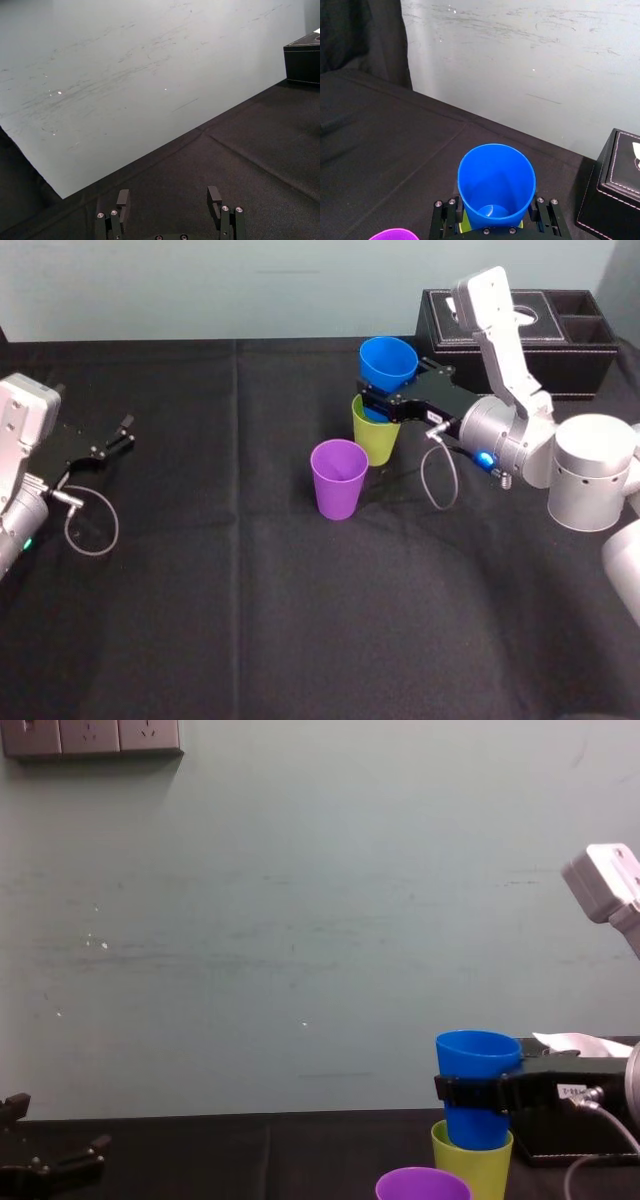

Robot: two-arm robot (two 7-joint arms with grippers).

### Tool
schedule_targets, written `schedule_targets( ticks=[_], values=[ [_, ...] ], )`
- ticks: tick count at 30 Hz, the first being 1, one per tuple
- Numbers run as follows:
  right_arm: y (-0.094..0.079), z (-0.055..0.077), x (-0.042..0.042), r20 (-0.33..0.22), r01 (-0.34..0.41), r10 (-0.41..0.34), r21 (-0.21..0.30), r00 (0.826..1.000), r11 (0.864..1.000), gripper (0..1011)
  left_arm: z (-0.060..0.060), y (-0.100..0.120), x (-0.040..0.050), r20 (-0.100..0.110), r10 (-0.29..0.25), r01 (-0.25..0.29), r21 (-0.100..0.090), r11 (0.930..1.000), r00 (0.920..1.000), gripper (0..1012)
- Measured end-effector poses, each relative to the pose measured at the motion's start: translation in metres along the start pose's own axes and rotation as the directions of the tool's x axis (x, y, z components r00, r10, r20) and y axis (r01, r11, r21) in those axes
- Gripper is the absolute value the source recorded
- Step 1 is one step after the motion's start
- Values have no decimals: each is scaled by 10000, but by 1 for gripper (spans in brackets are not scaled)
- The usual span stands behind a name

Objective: Stack the three plastic cups sequentially using one hand.

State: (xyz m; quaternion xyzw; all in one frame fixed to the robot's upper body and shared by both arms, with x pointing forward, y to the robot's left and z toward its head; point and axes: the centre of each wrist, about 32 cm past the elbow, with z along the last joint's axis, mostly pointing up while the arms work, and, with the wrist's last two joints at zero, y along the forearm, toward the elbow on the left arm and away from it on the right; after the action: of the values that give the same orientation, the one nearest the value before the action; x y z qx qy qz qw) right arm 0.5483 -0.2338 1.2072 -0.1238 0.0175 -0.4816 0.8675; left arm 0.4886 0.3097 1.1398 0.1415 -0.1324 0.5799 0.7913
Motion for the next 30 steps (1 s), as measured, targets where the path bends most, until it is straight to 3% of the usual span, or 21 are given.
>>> schedule_targets(
  ticks=[16,21,24,30],
  values=[
    [11,-17,-5,-29,-39,39,-28,10000,10000,720,0,0,0,0,0,0,0,10000,10000,1010],
    [9,-16,-4,-27,-39,39,-24,10000,10000,820,0,0,0,0,0,0,-1,10000,10000,1010],
    [8,-16,-3,-27,-38,38,-24,10000,10000,939,0,0,0,0,-1,1,0,10000,10000,1010],
    [6,-17,-3,-26,-39,38,-27,10000,10000,1000,0,0,0,0,0,0,0,10000,10000,1010]
  ],
)
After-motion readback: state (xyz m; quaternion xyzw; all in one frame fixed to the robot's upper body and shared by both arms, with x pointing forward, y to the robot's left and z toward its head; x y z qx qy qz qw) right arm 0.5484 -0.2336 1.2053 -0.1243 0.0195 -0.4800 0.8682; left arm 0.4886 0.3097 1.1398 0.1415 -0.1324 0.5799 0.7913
